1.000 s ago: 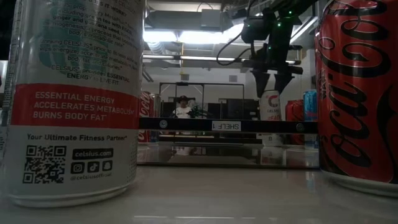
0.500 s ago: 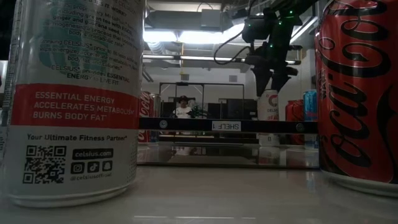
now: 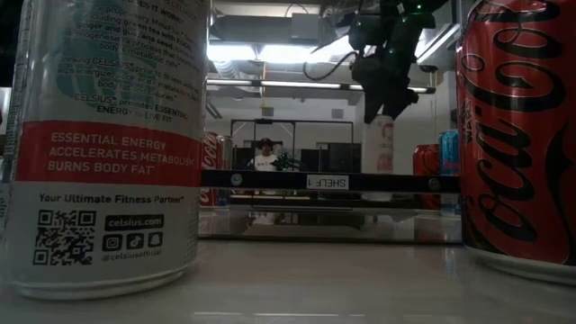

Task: Place canned beverage on shelf
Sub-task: Put the white pink soda can on the shelf

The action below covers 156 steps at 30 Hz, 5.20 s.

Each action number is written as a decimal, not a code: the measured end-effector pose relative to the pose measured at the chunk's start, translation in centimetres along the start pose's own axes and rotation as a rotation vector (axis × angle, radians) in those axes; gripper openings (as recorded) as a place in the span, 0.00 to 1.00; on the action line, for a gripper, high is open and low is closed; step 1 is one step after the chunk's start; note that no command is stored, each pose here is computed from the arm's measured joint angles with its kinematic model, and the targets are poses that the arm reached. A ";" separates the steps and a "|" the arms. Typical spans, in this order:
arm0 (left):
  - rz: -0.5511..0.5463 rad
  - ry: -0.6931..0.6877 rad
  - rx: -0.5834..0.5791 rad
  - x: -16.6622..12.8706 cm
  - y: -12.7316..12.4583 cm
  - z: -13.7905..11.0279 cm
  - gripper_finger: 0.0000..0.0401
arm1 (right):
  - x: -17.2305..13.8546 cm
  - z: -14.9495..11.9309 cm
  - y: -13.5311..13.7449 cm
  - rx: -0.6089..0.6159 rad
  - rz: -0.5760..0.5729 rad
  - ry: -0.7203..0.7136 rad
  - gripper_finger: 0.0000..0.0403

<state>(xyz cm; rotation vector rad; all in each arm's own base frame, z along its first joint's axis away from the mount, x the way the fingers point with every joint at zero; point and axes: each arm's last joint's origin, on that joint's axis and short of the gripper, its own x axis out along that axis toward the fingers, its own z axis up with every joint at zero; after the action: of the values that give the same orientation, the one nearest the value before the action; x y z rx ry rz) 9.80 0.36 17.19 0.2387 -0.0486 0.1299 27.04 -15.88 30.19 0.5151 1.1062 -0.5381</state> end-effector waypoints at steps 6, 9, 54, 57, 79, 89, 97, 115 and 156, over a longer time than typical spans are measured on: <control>0.000 0.000 0.002 0.0 0.0 0.0 0.00 | -0.9 0.2 0.3 -0.046 0.062 0.007 0.66; 0.000 0.000 0.002 0.0 0.0 0.0 0.00 | -1.4 0.4 0.4 -0.048 0.069 0.003 0.66; 0.018 0.005 0.002 0.0 0.1 0.0 0.00 | -3.0 1.1 5.0 -0.404 0.241 -0.115 0.66; 0.018 0.004 0.001 0.0 0.1 0.0 0.00 | -2.5 1.1 5.5 -0.421 0.239 -0.101 0.66; 0.018 0.004 -0.002 0.0 0.0 0.0 0.00 | -0.3 0.9 7.6 -0.574 0.212 -0.056 0.66; 0.018 0.004 -0.003 0.0 0.1 0.0 0.00 | -0.3 1.0 7.6 -0.574 0.212 -0.060 0.66; 0.018 0.004 -0.003 0.0 0.1 0.0 0.00 | -0.3 1.0 7.6 -0.574 0.211 -0.062 0.66; 0.018 0.004 -0.003 0.0 0.0 0.0 0.00 | -0.2 1.2 7.6 -0.577 0.211 -0.079 0.92; 0.018 0.004 -0.003 0.0 0.1 0.0 0.00 | -0.2 1.2 7.5 -0.569 0.151 -0.084 0.93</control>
<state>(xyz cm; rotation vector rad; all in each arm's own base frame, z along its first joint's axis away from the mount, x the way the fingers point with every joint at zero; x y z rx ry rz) 9.79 0.41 17.20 0.2347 -0.0469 0.1485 32.56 -10.90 31.75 0.0759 1.0714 -0.0971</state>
